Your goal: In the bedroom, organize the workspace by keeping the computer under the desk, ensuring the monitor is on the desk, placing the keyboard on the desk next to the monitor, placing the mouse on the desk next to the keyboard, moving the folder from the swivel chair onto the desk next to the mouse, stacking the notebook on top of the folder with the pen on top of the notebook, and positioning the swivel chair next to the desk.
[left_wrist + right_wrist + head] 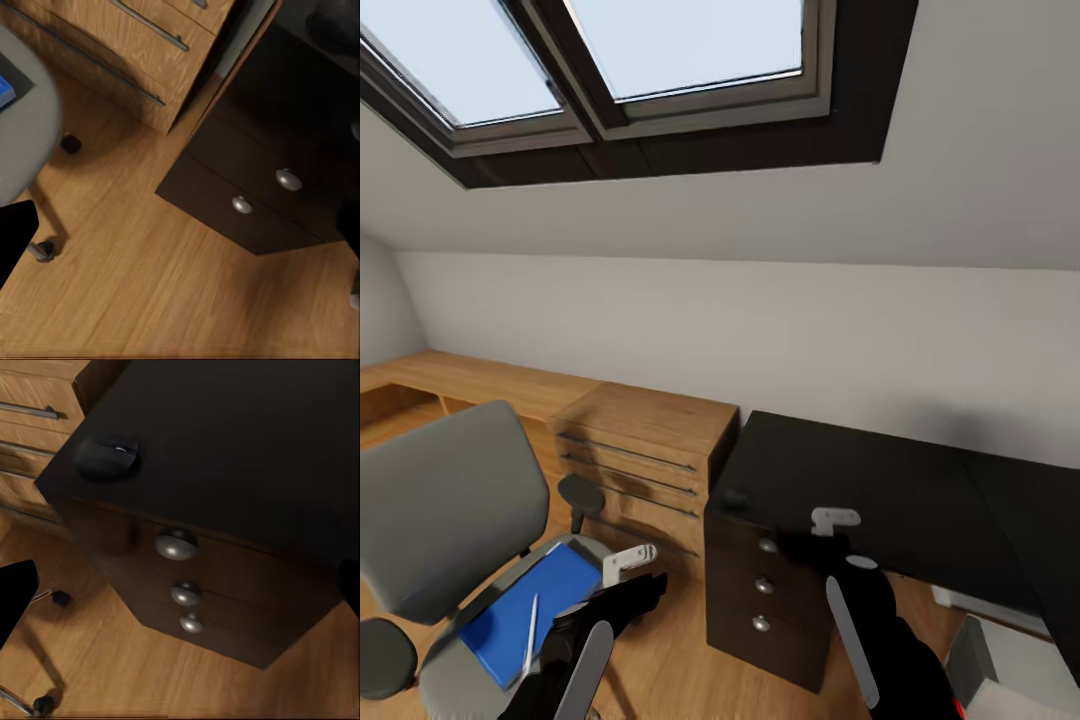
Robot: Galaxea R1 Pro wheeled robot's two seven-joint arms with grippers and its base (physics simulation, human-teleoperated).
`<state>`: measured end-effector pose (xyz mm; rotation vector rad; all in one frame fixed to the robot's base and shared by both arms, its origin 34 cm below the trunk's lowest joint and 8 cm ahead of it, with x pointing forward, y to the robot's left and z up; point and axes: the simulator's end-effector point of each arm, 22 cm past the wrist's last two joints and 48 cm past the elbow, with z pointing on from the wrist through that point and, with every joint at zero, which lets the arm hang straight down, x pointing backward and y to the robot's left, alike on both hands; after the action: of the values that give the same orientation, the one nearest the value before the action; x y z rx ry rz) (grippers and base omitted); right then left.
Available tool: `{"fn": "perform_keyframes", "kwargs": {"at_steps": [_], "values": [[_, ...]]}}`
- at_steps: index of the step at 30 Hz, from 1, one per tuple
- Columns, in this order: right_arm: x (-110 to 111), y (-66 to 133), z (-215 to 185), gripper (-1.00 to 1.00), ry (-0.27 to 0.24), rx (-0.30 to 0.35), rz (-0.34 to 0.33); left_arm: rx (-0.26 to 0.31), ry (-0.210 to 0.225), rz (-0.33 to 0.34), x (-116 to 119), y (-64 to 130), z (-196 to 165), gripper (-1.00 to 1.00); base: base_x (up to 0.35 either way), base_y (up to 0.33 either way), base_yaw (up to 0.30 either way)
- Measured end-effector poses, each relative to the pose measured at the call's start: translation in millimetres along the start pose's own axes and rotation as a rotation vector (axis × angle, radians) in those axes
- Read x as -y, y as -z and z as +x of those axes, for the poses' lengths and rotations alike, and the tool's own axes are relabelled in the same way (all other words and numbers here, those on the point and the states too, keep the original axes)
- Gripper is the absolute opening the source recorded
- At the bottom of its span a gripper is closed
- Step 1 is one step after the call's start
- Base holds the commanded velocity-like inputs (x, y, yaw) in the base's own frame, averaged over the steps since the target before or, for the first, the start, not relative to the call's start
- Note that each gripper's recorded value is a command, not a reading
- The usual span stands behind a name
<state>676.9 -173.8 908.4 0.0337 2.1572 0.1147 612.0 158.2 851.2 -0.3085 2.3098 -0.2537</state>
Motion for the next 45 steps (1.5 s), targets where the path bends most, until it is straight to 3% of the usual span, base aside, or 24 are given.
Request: {"fn": "perform_keyframes", "kwargs": {"at_steps": [23,45], "values": [[-2.4,-2.6,7.1,1.0,0.005,-0.014,-0.002,0.002,-0.001,0.002,0.7,0.7,-0.8,1.0,-0.331,0.139,-0.011],[-2.6,-2.7,7.8,1.0,0.004,-0.017,-0.003,0.002,0.0,0.002,0.7,0.7,-0.7,1.0,-0.335,0.01,0.0]]}}
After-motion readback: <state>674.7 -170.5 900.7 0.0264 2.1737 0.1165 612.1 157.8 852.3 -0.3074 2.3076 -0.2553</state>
